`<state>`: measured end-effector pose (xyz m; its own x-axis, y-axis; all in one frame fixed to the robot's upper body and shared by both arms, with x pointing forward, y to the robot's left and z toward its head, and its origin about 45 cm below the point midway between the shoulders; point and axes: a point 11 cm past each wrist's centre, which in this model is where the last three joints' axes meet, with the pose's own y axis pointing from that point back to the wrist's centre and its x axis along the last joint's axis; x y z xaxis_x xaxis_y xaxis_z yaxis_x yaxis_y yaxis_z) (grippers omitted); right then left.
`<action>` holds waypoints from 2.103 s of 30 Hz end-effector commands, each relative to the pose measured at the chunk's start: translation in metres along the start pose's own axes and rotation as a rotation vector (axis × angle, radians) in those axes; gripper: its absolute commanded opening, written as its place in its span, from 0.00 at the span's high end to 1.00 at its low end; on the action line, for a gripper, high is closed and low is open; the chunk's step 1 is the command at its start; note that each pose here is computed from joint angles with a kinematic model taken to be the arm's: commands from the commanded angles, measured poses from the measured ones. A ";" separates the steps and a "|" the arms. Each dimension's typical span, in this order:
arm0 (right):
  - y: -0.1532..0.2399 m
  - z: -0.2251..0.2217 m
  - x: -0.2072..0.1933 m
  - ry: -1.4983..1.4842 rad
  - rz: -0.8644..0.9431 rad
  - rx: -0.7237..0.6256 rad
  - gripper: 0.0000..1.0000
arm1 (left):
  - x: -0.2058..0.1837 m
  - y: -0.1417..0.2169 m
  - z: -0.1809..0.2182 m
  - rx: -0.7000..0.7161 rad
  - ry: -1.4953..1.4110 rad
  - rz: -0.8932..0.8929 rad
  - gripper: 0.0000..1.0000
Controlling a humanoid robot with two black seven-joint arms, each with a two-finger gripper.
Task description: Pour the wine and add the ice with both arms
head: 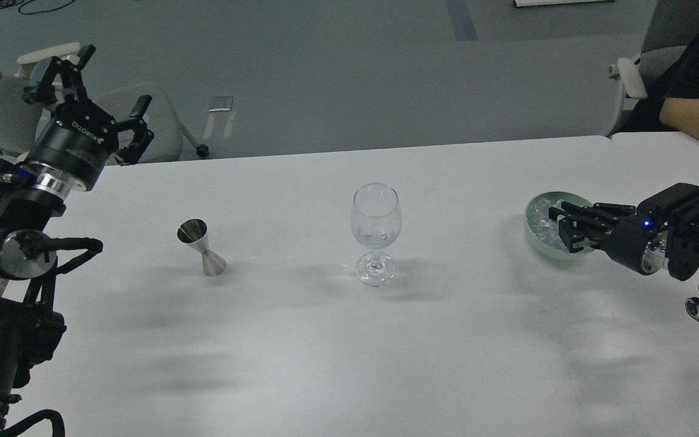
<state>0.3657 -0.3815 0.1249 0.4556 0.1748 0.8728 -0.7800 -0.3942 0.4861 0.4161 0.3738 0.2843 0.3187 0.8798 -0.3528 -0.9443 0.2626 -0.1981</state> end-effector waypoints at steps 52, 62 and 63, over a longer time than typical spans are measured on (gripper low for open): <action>-0.033 -0.223 0.184 0.133 0.068 0.642 1.00 | -0.005 0.001 -0.003 0.000 0.007 -0.011 0.02; -0.037 -0.232 0.173 0.134 0.034 0.660 1.00 | -0.007 0.000 -0.005 -0.002 0.014 -0.013 0.02; -0.039 -0.235 0.172 0.137 0.030 0.666 1.00 | -0.007 0.000 -0.005 -0.002 0.014 -0.013 0.02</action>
<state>0.3763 -0.1296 0.2718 0.3385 0.2372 0.9106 -0.3568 -0.8631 0.3574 0.4143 0.3661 0.2821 0.3320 0.8708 -0.3627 -0.9400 0.2737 -0.2035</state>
